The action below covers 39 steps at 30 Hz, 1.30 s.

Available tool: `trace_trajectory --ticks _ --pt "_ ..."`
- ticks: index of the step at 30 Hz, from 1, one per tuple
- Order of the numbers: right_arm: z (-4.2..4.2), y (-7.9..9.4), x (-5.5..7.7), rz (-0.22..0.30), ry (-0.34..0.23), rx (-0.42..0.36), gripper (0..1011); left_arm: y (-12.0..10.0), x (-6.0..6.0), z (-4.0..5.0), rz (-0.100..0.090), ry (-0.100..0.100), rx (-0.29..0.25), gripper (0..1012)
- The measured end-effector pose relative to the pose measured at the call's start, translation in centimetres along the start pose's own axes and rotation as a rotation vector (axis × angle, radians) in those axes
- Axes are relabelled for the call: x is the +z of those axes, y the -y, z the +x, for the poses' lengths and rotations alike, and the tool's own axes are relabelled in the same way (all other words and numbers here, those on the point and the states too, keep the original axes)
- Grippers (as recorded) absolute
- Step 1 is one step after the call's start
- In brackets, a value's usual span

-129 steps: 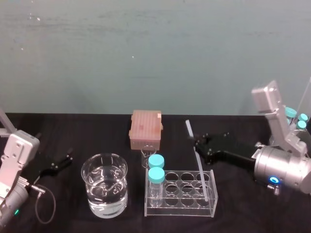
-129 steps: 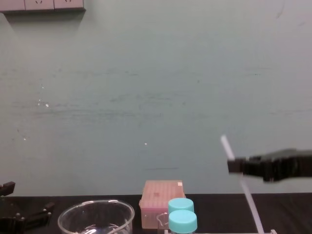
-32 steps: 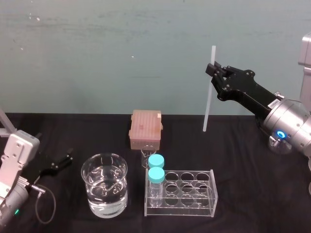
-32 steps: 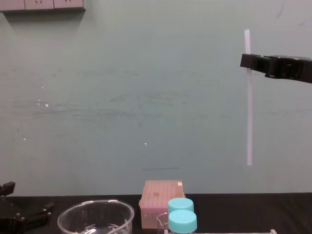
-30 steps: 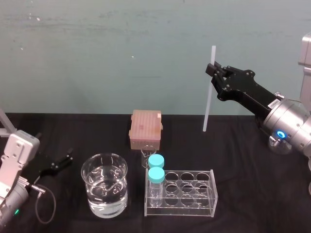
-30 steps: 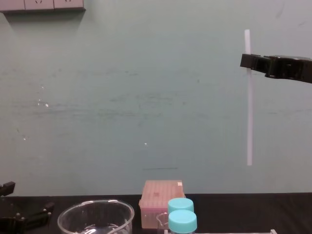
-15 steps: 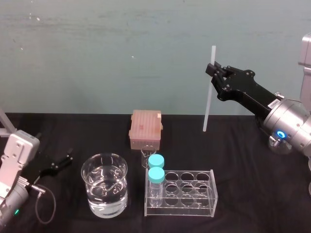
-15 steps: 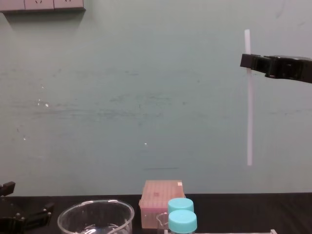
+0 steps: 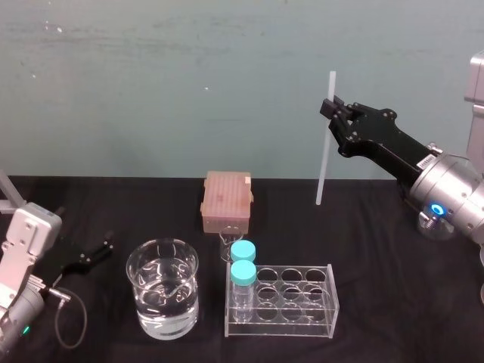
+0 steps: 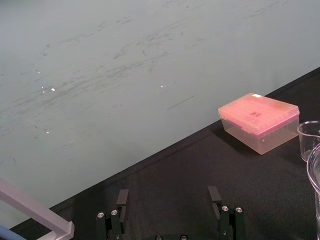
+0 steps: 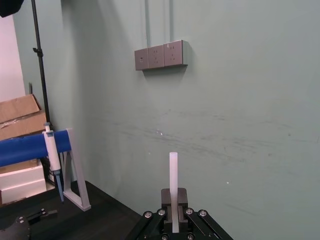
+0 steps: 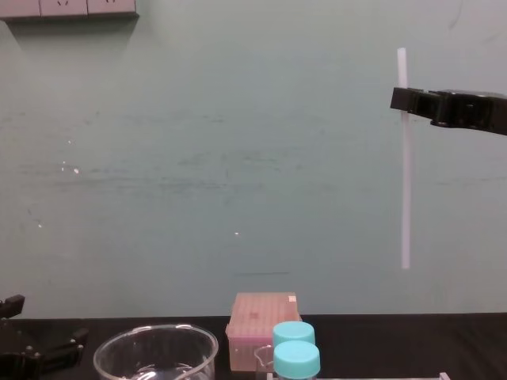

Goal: Pick up the stirring rod with one hand, then place it down.

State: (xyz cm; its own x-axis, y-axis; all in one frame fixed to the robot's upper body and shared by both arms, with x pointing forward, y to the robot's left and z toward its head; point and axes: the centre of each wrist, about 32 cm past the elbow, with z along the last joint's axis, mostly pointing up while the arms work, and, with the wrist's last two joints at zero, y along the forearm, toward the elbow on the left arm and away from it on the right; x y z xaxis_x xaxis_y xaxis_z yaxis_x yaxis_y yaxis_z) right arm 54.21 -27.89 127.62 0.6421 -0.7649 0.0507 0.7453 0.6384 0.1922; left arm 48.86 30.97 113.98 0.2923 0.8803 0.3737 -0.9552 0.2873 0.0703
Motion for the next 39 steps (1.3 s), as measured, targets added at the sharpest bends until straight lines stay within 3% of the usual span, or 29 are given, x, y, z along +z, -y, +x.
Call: trace_trajectory --ticks 34,39 --pt "0.00 0.00 0.00 0.000 0.000 0.000 64 0.00 0.00 0.00 0.000 0.000 0.000 1005" --pt "0.45 0.21 0.38 0.040 -0.015 0.033 64 0.00 0.00 0.00 0.000 0.000 0.000 1005"
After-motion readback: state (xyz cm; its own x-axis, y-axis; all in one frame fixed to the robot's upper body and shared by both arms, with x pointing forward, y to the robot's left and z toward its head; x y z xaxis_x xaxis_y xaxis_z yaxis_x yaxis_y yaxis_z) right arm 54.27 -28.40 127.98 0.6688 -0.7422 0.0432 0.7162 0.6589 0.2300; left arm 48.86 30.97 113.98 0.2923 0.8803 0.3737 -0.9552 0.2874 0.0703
